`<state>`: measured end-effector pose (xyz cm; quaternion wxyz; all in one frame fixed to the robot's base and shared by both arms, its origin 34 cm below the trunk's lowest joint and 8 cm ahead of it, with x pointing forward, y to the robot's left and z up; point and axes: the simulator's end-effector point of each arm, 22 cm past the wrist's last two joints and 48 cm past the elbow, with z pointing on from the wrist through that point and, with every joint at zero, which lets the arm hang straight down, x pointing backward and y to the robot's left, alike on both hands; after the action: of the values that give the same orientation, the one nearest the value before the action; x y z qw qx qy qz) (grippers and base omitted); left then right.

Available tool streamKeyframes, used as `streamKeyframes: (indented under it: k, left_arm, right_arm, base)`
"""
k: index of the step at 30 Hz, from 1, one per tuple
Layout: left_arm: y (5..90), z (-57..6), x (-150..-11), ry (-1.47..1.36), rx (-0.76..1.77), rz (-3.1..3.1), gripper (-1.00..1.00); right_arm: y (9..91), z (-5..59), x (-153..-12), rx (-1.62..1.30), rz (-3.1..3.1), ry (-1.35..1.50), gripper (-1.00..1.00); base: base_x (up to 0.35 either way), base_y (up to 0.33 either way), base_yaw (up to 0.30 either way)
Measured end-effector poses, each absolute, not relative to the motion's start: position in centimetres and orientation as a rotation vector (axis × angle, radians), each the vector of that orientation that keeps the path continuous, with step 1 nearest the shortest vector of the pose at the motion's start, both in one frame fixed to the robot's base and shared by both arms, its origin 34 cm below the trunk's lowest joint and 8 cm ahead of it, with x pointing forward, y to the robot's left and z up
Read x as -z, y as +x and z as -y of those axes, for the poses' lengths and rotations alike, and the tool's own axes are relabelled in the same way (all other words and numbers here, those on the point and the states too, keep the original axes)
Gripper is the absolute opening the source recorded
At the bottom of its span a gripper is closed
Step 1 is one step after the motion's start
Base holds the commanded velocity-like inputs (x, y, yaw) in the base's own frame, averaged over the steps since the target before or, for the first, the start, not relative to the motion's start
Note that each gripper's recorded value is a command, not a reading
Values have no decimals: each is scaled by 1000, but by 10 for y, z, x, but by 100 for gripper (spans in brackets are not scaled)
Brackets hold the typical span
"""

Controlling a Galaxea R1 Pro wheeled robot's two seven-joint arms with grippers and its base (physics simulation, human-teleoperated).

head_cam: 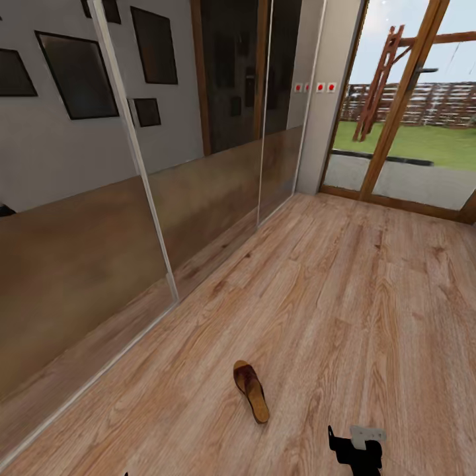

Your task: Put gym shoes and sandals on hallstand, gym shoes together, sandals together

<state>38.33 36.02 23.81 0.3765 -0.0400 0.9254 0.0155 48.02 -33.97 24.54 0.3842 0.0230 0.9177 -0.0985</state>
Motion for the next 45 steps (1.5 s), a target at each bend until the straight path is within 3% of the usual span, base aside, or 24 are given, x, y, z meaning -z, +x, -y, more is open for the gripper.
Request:
streamKeyframes:
  k: [17,45]
  left_arm:
    - [381,-360,-236,-102,-39,-2376,100]
    - [381,-358,-235,-95,-36,-2376,100]
  right_arm:
    - [477,340,-242,251,-2348,56,100]
    - [477,340,-242,252,-2349,58,100]
  base:
    - [85,-54,-26]
    - [0,0,268]
